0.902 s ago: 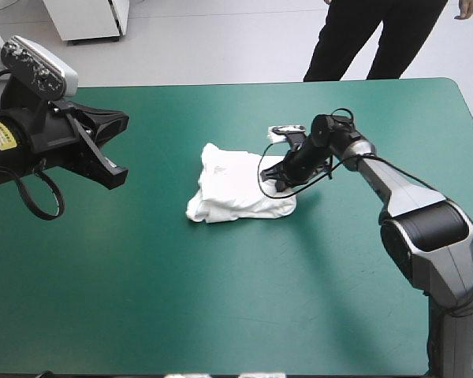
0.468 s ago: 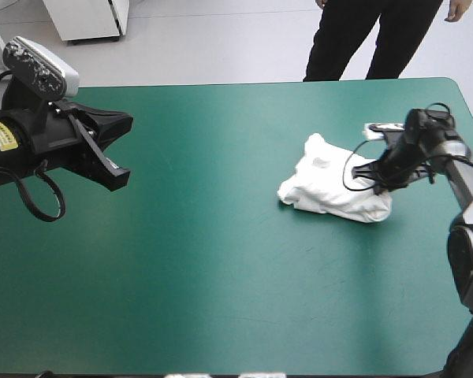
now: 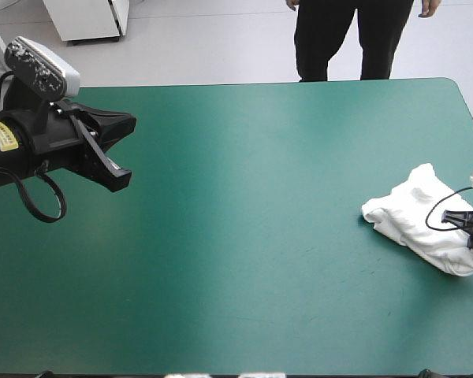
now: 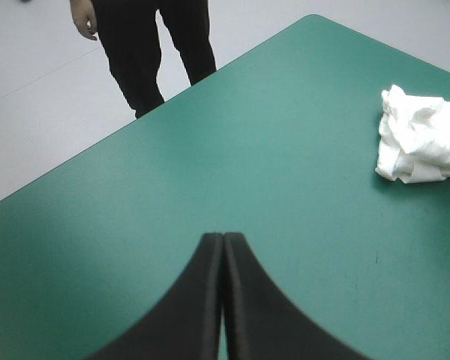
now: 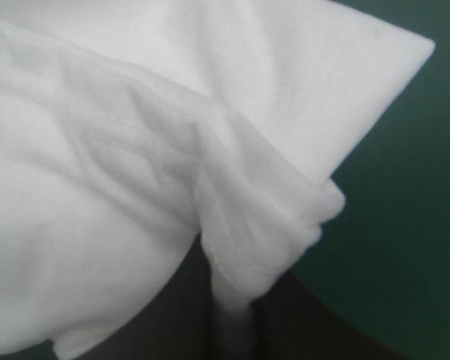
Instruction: Fold the cloth
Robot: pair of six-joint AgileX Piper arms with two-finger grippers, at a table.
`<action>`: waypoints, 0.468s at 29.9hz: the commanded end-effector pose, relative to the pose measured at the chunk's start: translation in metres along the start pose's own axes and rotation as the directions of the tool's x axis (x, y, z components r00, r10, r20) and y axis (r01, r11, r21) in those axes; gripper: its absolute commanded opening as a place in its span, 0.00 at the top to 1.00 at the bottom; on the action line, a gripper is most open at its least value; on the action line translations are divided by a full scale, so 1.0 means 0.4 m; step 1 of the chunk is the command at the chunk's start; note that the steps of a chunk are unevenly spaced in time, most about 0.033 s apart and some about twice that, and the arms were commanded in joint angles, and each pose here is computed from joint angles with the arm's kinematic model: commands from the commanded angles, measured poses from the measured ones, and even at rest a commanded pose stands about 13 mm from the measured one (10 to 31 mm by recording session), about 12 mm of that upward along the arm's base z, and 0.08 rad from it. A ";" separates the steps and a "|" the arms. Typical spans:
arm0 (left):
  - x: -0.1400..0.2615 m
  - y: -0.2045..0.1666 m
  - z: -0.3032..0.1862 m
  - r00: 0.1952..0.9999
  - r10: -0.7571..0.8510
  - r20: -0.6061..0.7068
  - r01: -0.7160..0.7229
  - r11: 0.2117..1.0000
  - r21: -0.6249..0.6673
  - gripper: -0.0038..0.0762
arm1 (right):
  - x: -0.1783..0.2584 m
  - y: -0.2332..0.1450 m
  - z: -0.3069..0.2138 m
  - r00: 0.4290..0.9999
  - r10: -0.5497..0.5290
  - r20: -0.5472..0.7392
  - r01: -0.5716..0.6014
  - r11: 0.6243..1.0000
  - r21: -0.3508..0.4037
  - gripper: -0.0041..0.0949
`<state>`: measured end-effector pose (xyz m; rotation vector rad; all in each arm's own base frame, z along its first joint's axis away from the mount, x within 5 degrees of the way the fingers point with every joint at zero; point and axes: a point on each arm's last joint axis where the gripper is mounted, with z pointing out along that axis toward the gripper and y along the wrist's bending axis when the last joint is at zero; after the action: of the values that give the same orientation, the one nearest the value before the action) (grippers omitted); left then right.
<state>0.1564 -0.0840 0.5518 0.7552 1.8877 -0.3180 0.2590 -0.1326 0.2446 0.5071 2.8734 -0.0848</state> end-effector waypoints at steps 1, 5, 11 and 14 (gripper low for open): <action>-0.024 -0.008 -0.030 0.994 -0.009 0.108 0.009 1.000 0.002 0.96 | 0.001 -0.017 -0.039 0.997 0.011 0.080 -0.013 1.000 0.027 0.96; -0.024 -0.010 -0.030 0.994 -0.004 0.112 0.003 1.000 0.012 0.96 | 0.002 -0.017 -0.042 0.997 0.012 0.081 -0.014 1.000 0.027 0.94; -0.025 -0.010 -0.030 0.994 -0.005 0.113 0.003 1.000 0.015 0.96 | 0.011 -0.013 -0.058 0.997 0.020 0.080 -0.022 1.000 0.016 0.61; -0.025 -0.010 -0.030 0.994 -0.005 0.113 0.003 1.000 0.015 0.96 | 0.024 -0.009 -0.096 0.992 0.047 0.117 -0.050 0.999 0.019 0.44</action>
<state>0.1553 -0.0857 0.5522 0.7666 1.8793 -0.3410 0.2496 -0.1320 0.2516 0.5320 2.8507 -0.0987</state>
